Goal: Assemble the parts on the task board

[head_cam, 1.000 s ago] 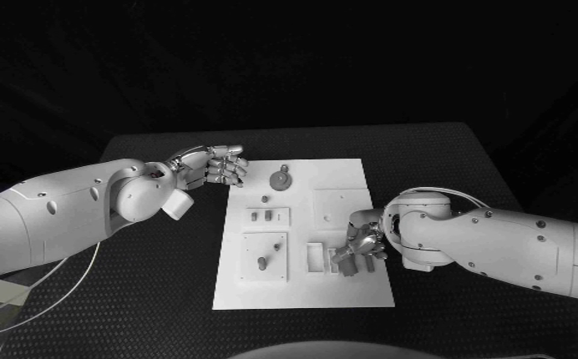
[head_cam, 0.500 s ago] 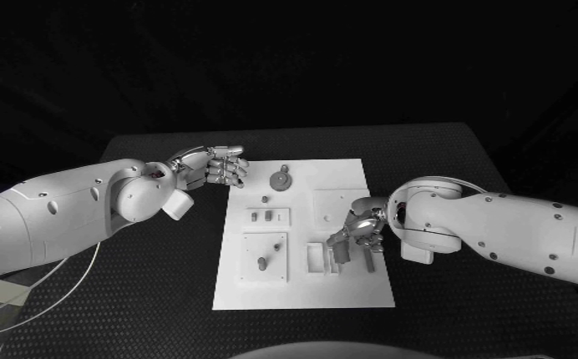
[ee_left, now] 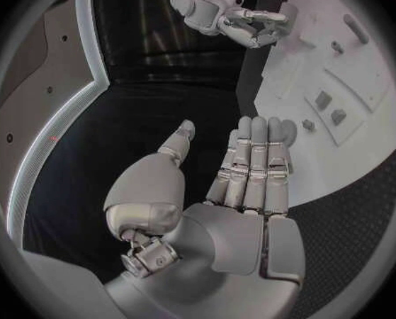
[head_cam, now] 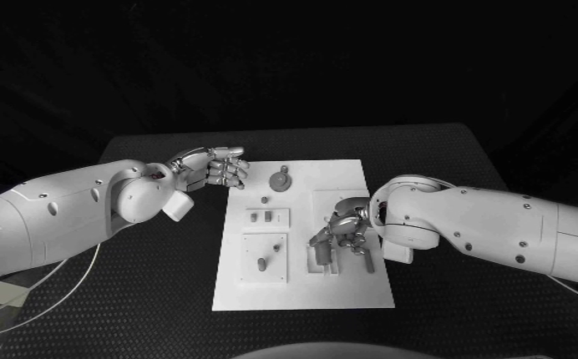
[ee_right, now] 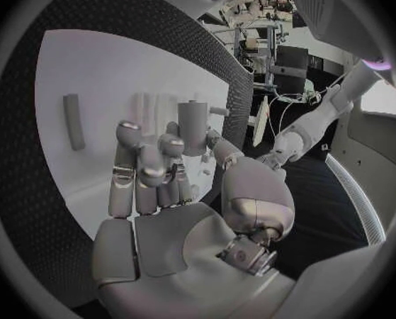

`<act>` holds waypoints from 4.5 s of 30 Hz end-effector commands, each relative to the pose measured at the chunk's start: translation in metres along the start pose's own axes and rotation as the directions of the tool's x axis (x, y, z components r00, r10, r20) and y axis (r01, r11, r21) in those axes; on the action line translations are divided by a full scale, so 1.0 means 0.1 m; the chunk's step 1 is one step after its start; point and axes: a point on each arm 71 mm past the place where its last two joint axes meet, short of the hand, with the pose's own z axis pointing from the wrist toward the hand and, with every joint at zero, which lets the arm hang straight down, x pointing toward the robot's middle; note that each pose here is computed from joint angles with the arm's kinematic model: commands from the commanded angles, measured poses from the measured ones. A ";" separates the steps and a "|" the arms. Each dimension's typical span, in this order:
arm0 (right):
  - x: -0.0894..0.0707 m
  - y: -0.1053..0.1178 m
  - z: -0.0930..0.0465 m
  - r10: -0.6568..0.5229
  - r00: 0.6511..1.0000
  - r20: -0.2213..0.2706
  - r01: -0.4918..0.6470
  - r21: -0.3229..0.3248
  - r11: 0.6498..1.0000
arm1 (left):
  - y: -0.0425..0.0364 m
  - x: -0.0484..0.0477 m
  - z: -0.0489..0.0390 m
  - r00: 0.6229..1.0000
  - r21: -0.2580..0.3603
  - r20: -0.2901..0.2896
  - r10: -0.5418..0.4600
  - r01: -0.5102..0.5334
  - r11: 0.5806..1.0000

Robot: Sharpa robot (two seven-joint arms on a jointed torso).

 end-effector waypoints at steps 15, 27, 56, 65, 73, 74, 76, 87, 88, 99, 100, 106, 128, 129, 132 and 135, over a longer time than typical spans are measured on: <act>0.09 -0.02 0.09 -0.033 0.998 -0.045 0.034 0.028 0.999 | -0.006 0.030 0.008 1.000 0.000 -0.026 -0.002 0.002 1.000; 0.09 -0.04 0.13 -0.038 0.999 -0.008 0.038 0.037 0.999 | -0.005 0.028 0.004 1.000 -0.001 -0.027 -0.002 0.002 1.000; 0.15 -0.03 0.19 -0.025 0.998 -0.051 0.027 0.038 0.999 | 0.000 0.020 -0.008 1.000 -0.005 -0.027 -0.001 0.001 1.000; 0.15 -0.04 0.20 -0.023 0.998 -0.051 0.025 0.039 0.999 | 0.001 0.019 -0.009 1.000 -0.006 -0.026 -0.001 0.001 1.000; 0.15 -0.05 0.20 -0.022 0.998 -0.050 0.024 0.042 0.999 | 0.001 0.019 -0.010 1.000 -0.006 -0.026 -0.001 0.001 1.000; 0.14 -0.05 0.20 -0.021 0.999 -0.049 0.023 0.042 0.999 | 0.001 0.018 -0.010 1.000 -0.006 -0.026 -0.001 0.001 1.000; 0.14 -0.06 0.20 -0.020 0.999 -0.048 0.023 0.043 0.999 | 0.001 0.018 -0.009 1.000 -0.006 -0.026 -0.001 0.001 1.000; 0.14 -0.06 0.20 -0.018 0.999 -0.043 0.020 0.040 0.999 | 0.002 0.017 -0.011 1.000 -0.007 -0.025 -0.001 0.001 1.000; 0.14 -0.06 0.20 -0.021 0.999 -0.041 0.022 0.038 0.999 | 0.002 0.017 -0.011 1.000 -0.007 -0.026 -0.001 0.001 1.000; 0.19 -0.07 0.09 -0.145 0.989 -0.025 0.146 0.005 0.989 | 0.005 -0.001 -0.016 1.000 -0.010 -0.023 -0.001 0.001 1.000; 0.19 -0.07 0.08 -0.157 0.987 -0.024 0.158 0.005 0.987 | 0.006 -0.003 -0.019 1.000 -0.010 -0.024 -0.001 0.001 1.000; 0.24 -0.07 0.02 -0.206 0.978 -0.020 0.206 -0.006 0.979 | 0.007 -0.003 -0.022 1.000 -0.011 -0.026 0.000 0.000 1.000; 0.27 0.07 0.05 -0.312 0.949 0.033 0.312 0.005 0.950 | 0.011 0.015 -0.021 0.999 -0.016 -0.047 0.002 -0.002 1.000; 0.28 0.08 0.05 -0.316 0.948 0.032 0.316 0.005 0.949 | 0.011 0.017 -0.020 0.999 -0.016 -0.048 0.002 -0.002 1.000; 0.29 0.10 0.07 -0.329 0.944 0.034 0.329 0.004 0.944 | 0.010 0.021 -0.018 0.999 -0.015 -0.050 0.001 -0.002 1.000; 0.30 0.10 0.09 -0.337 0.941 0.036 0.337 0.009 0.942 | 0.010 0.023 -0.017 0.999 -0.016 -0.051 0.002 -0.002 1.000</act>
